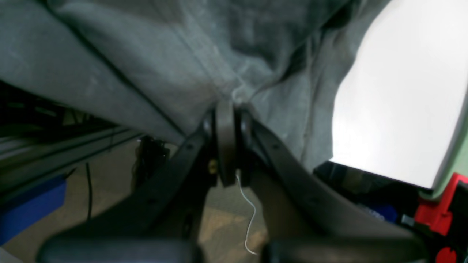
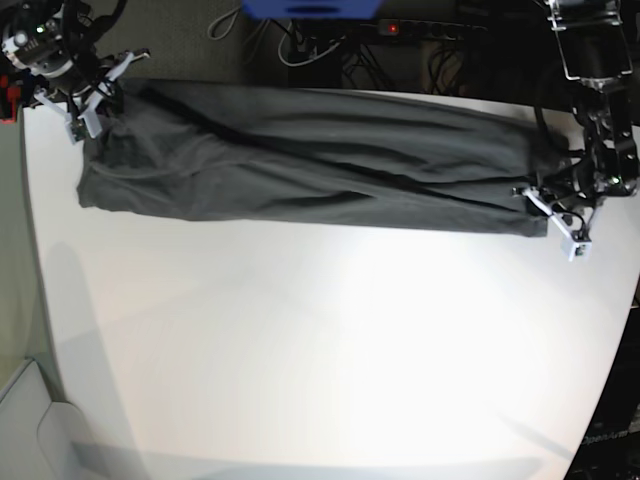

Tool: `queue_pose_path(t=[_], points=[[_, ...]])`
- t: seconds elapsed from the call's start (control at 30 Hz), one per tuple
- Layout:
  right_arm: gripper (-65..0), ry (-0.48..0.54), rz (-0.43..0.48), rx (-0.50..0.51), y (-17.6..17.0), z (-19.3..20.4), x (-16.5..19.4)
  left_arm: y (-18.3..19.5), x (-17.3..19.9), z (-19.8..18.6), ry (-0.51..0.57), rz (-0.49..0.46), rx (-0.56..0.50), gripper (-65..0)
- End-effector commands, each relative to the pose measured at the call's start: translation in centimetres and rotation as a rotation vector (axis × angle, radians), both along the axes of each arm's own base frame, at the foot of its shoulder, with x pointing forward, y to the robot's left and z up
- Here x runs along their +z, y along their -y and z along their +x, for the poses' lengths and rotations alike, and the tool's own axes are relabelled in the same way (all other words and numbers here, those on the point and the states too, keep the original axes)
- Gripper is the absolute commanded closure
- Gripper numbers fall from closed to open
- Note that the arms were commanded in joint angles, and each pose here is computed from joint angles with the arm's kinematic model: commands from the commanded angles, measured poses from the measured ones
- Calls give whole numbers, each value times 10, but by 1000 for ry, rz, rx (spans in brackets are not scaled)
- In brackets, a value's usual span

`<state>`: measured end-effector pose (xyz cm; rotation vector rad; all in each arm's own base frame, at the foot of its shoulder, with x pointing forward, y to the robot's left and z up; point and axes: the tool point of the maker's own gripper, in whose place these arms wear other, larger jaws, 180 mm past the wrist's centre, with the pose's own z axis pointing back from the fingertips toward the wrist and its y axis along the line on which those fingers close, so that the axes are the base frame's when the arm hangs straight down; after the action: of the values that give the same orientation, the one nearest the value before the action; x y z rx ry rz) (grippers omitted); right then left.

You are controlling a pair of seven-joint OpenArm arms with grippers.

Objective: Layout the t-shirt on the table in an organized manner, then fold the t-shirt properly
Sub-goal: 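Pull the stack end outward with the right gripper to straighten it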

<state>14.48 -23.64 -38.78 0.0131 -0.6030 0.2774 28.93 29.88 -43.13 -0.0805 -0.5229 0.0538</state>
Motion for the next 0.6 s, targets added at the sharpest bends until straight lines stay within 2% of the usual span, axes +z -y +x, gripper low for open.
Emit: queue_pose_path(t=[0.0,0.3,0.4,0.57], points=[[0,28,-12,3,4,4,8,-13,-10,-20,-101,54,4,-40],[-8,16,-20,-2,7,0,7,-13,-13,-25,-113,57,3,-40],[-72,14,-21,-2,8,-1,7,-13,-13,-26,-115,59,3,-40],[-252,-17,-17,12,4,-12,3,-13,-16,-30,-125,60,3,-43]])
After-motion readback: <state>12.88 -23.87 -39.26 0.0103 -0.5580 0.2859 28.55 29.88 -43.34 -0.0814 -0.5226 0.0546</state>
